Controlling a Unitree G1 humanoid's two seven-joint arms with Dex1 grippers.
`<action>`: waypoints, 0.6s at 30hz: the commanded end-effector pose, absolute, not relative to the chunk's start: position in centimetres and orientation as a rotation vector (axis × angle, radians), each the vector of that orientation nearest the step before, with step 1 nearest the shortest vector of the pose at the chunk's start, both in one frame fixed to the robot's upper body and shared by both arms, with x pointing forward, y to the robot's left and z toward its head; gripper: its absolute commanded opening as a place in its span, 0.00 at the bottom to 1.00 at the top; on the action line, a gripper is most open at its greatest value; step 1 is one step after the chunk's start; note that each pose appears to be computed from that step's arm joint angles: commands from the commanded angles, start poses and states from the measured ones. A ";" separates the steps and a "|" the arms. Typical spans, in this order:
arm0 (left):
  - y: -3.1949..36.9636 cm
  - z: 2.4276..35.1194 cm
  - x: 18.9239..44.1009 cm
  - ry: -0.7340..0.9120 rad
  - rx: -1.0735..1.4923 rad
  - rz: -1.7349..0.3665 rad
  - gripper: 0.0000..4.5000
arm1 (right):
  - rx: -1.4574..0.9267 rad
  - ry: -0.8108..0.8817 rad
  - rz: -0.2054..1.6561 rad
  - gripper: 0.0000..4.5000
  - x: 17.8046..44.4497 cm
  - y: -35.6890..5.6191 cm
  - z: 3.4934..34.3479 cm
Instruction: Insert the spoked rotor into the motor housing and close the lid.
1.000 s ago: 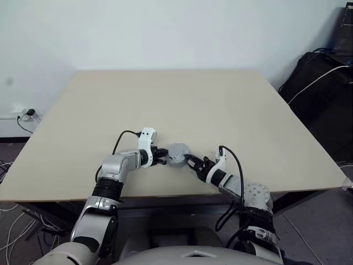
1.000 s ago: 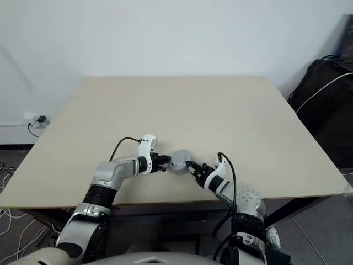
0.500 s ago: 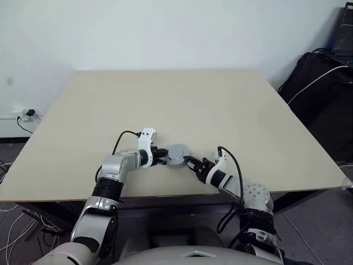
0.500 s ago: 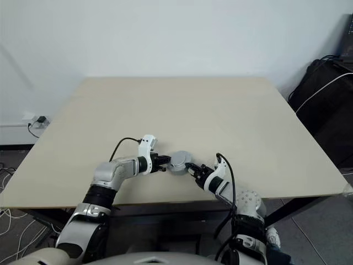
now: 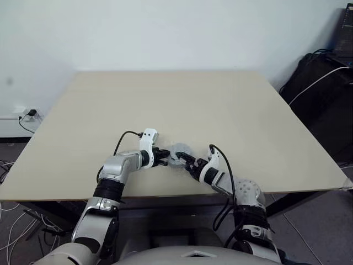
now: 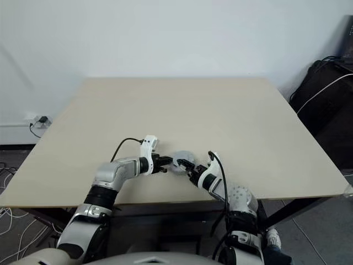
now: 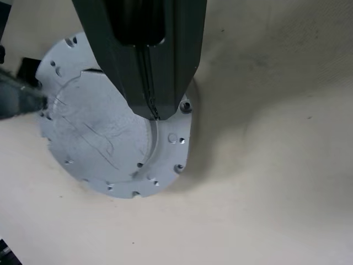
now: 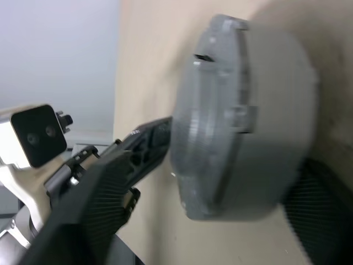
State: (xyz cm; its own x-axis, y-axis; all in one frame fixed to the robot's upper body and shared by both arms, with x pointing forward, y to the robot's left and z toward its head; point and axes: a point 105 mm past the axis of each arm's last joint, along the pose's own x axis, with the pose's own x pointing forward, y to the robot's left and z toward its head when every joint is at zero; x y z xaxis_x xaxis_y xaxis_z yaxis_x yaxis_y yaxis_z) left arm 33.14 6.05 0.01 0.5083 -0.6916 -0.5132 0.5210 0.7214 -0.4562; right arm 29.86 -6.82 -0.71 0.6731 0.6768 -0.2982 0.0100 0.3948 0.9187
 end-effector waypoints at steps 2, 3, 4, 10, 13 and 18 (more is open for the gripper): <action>4.9 -0.9 32.0 0.785 -0.257 -0.780 0.00 | 1.143 0.678 0.555 0.99 30.5 -5.2 1.2; 4.9 -0.9 32.0 0.786 -0.257 -0.780 0.00 | 1.144 0.676 0.553 0.99 30.5 -5.3 1.2; 4.9 -0.9 31.9 0.787 -0.257 -0.780 0.00 | 1.144 0.670 0.549 0.99 30.6 -5.5 1.3; 4.9 -1.1 31.7 0.792 -0.259 -0.781 0.00 | 1.151 0.646 0.504 0.79 30.7 -6.7 1.2; 4.9 -1.1 31.7 0.793 -0.260 -0.783 0.00 | 1.155 0.638 0.487 0.56 30.8 -7.0 1.1; 4.9 -1.1 31.6 0.794 -0.261 -0.785 0.00 | 1.154 0.643 0.487 0.46 30.6 -6.8 1.0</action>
State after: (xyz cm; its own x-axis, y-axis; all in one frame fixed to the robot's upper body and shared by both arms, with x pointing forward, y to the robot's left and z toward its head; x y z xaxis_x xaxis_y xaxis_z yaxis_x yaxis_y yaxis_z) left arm 32.90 6.18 -0.15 0.5059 -0.6915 -0.5156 0.5196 0.7215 -0.4578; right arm 29.95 -7.72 -0.95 0.7046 0.6440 -0.2980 0.0422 0.3812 0.9235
